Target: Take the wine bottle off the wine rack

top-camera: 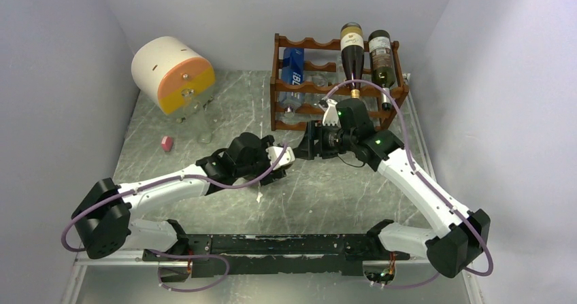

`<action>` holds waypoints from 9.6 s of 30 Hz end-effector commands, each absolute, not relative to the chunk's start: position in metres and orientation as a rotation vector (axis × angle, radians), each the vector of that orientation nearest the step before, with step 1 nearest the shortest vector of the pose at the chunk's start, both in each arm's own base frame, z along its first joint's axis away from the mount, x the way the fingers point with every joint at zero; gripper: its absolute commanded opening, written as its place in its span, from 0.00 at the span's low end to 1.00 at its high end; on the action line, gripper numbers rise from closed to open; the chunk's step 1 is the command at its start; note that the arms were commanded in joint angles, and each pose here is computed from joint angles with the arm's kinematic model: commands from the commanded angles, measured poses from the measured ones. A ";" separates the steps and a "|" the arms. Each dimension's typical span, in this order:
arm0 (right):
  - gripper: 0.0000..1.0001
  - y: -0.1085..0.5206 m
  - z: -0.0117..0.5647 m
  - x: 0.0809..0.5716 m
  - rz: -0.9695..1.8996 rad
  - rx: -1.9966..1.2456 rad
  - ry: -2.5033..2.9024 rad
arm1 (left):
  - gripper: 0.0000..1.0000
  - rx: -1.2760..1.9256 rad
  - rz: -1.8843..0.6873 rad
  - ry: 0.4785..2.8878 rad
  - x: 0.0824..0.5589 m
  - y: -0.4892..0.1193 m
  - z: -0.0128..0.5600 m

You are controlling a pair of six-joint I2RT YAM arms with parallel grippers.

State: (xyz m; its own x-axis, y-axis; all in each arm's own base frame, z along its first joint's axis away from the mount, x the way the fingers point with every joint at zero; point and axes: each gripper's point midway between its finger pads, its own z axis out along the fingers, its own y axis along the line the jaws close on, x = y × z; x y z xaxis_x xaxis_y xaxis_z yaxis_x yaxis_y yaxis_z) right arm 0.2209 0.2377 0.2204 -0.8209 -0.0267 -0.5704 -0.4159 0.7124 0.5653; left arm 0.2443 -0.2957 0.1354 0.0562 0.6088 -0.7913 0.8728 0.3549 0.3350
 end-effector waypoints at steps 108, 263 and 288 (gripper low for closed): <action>1.00 0.187 0.350 0.255 0.635 -0.078 1.906 | 0.07 0.250 -0.160 1.178 0.395 -0.149 0.334; 0.17 0.106 0.296 0.497 0.588 0.335 1.814 | 0.83 0.460 -0.281 1.428 0.274 -0.125 0.317; 0.00 0.110 0.332 0.494 0.930 0.312 1.618 | 0.82 0.477 -0.293 1.437 0.275 -0.128 0.314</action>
